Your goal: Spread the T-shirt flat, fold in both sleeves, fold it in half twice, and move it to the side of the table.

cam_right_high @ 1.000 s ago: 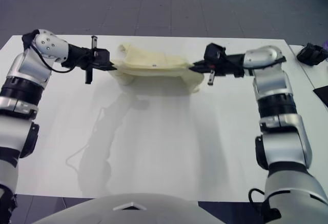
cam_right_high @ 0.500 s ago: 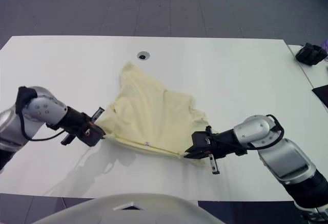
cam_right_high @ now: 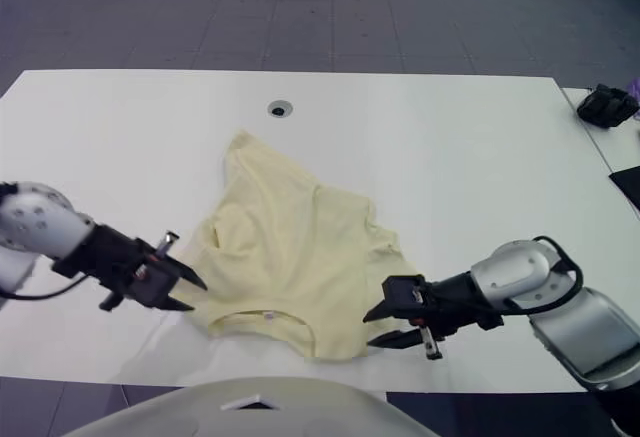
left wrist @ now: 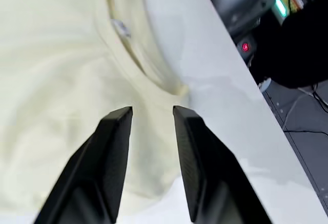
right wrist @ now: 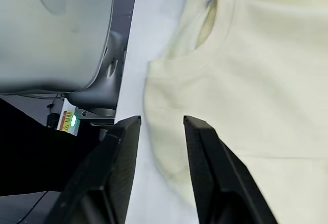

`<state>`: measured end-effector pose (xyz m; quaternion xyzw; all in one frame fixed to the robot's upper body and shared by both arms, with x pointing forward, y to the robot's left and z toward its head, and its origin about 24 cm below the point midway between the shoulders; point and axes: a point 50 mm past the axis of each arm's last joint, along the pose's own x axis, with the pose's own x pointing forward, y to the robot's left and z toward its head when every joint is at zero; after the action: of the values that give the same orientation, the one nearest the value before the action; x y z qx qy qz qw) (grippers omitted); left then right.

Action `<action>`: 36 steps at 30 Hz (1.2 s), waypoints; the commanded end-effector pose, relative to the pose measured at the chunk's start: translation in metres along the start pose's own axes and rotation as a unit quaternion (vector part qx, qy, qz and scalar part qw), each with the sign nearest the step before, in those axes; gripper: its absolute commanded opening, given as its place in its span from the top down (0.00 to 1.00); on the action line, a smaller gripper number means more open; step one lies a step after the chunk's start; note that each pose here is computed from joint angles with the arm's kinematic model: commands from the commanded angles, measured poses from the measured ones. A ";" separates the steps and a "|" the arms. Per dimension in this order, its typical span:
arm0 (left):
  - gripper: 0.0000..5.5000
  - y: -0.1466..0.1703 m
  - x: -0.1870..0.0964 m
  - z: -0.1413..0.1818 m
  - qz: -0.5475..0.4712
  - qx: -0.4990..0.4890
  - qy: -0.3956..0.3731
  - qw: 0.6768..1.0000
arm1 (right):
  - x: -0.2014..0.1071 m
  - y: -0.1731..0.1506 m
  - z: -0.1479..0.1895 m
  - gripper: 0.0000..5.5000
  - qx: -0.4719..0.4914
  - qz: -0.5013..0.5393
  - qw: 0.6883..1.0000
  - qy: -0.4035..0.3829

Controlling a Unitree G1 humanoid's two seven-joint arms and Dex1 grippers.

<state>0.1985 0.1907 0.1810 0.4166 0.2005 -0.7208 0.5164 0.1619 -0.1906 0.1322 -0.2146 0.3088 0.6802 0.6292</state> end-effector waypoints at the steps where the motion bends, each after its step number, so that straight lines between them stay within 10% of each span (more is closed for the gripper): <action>1: 0.59 0.028 -0.058 -0.014 0.184 -0.059 0.054 0.980 | -0.021 -0.037 0.012 0.58 -0.024 -0.169 0.985 -0.027; 19: 0.02 0.011 0.029 -0.095 0.232 -0.255 0.060 0.937 | -0.027 -0.037 -0.038 0.04 -0.014 -0.316 0.945 0.078; 36: 0.02 -0.001 0.018 -0.115 0.243 -0.272 0.144 0.920 | 0.002 -0.022 -0.083 0.02 0.024 -0.306 0.938 0.159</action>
<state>0.2439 0.2552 0.0984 0.3875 0.3371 -0.4453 0.7334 0.1905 -0.2320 0.0856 -0.3896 0.2679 0.4142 0.7778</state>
